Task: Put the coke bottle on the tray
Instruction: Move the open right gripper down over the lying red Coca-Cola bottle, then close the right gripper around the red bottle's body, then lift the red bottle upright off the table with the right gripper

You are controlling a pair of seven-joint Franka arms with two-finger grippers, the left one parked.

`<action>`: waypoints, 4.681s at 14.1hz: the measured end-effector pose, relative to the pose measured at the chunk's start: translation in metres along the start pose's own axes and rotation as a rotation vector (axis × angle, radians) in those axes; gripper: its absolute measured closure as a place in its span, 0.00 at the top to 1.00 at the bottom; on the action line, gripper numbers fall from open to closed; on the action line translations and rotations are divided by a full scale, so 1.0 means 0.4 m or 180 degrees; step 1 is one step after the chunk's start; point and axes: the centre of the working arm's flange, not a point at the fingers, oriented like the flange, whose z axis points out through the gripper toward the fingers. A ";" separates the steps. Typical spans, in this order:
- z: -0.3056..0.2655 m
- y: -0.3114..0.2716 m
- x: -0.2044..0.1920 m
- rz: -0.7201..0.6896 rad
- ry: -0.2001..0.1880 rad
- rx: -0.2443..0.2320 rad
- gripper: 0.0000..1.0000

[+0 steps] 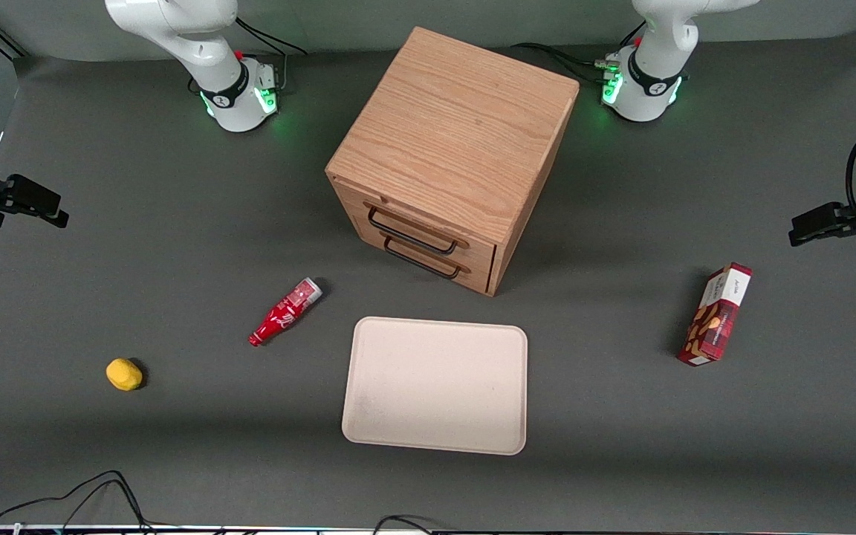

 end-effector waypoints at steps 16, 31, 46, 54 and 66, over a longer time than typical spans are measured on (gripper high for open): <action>0.177 -0.233 0.100 0.0707 -0.0170 0.0076 1.00; 0.884 -0.480 0.091 0.2473 -0.0392 0.0033 1.00; 1.110 -0.521 0.079 0.2623 -0.0281 0.0046 0.76; 1.123 -0.533 0.083 0.2610 -0.0267 0.0093 0.56; 0.561 -0.513 0.260 0.2105 0.0011 0.0106 0.56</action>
